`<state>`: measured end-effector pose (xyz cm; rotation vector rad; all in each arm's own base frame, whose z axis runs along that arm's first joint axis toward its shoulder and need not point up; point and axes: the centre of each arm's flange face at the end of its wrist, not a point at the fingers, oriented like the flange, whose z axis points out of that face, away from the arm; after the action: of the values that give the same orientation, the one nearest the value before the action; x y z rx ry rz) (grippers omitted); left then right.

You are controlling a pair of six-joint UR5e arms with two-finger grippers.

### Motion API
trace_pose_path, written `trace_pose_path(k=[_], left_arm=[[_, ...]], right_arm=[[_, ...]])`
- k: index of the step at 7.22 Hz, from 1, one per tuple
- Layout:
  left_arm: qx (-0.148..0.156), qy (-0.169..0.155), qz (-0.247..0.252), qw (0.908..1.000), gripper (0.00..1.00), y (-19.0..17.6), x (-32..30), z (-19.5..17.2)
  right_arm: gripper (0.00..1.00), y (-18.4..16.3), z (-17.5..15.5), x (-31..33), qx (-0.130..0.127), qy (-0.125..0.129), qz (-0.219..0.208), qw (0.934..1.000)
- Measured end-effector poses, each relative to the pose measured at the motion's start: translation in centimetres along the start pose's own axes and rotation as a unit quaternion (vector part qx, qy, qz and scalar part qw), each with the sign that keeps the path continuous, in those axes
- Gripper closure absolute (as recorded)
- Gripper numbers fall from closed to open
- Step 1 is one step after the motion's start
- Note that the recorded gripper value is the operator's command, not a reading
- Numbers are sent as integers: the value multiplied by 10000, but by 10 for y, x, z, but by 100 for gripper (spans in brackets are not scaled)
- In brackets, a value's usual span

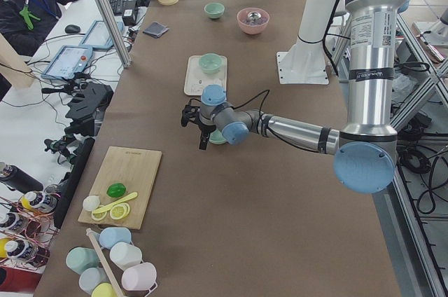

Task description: Stack green bowls together

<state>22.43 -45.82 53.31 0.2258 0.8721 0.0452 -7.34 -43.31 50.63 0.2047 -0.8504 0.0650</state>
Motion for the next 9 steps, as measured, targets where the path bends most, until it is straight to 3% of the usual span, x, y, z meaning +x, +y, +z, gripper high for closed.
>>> trace_pose_path(k=[1, 3, 9], left_arm=[[-74, -24, 64, 9999, 44, 8, 6, 9], [-166, -39, 146, 9997, 56, 17, 14, 19], [-236, -56, 220, 9995, 74, 27, 10, 18]], right_arm=[[0, 0, 1, 1, 10, 15, 1, 10000], [0, 0, 1, 3, 50, 84, 3, 10000], [0, 0, 2, 5, 61, 110, 5, 9999]])
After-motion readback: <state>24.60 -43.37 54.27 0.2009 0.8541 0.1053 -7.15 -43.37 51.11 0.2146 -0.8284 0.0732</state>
